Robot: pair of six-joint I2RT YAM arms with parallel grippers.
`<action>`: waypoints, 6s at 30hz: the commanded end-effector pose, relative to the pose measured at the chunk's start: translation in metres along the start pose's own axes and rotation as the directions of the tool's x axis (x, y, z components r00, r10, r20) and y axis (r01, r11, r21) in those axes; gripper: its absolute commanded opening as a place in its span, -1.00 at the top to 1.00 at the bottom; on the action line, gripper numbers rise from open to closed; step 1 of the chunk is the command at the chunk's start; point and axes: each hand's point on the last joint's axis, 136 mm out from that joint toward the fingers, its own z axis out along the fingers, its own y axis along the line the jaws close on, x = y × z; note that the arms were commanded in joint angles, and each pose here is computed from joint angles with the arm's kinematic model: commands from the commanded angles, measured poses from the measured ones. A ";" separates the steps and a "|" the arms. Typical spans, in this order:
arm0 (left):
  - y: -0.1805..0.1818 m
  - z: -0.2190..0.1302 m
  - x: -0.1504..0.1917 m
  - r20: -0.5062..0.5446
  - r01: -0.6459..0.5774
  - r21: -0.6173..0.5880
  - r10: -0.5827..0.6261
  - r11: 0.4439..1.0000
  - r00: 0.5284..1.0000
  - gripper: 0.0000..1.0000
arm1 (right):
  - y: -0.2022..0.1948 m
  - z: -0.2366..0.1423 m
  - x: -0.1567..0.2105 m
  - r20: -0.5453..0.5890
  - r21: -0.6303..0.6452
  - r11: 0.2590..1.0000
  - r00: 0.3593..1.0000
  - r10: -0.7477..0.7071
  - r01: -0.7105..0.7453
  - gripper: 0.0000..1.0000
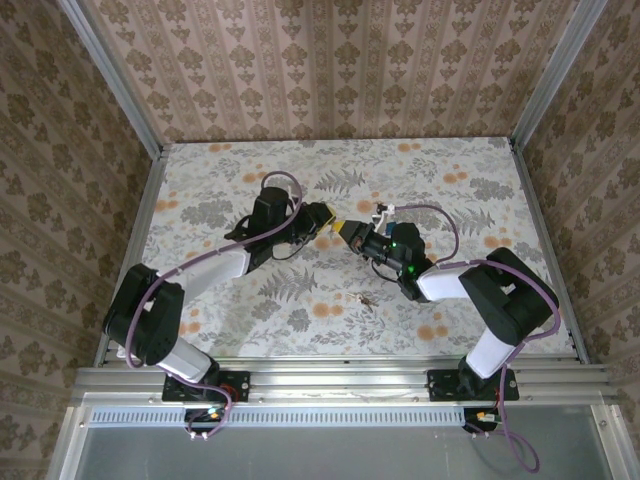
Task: Unlock with the key
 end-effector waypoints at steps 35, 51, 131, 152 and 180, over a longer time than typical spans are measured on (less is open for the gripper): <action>0.022 0.000 0.052 -0.195 0.195 -0.182 -0.229 0.964 0.954 0.85 | -0.031 -0.025 0.034 -0.146 0.315 0.801 0.860 -0.489 0.509 0.00; 0.000 0.010 0.060 -0.246 0.212 -0.109 -0.233 0.971 0.941 0.83 | -0.027 -0.015 0.022 -0.087 0.315 0.797 0.852 -0.516 0.514 0.35; 0.048 -0.086 0.019 -0.178 -0.272 -0.321 0.225 0.907 0.958 0.16 | 0.049 -0.041 0.038 -0.201 -0.075 0.759 0.736 -0.647 0.647 1.00; 0.051 -0.151 -0.016 0.127 -0.162 -0.319 0.211 0.934 0.969 -0.09 | -0.014 0.072 0.069 -0.389 0.002 0.907 0.836 -0.388 0.422 1.00; 0.064 -0.131 -0.010 0.093 -0.097 -0.292 0.129 0.952 0.987 -0.10 | -0.104 0.128 0.082 -0.405 0.210 0.970 0.914 -0.029 0.124 0.89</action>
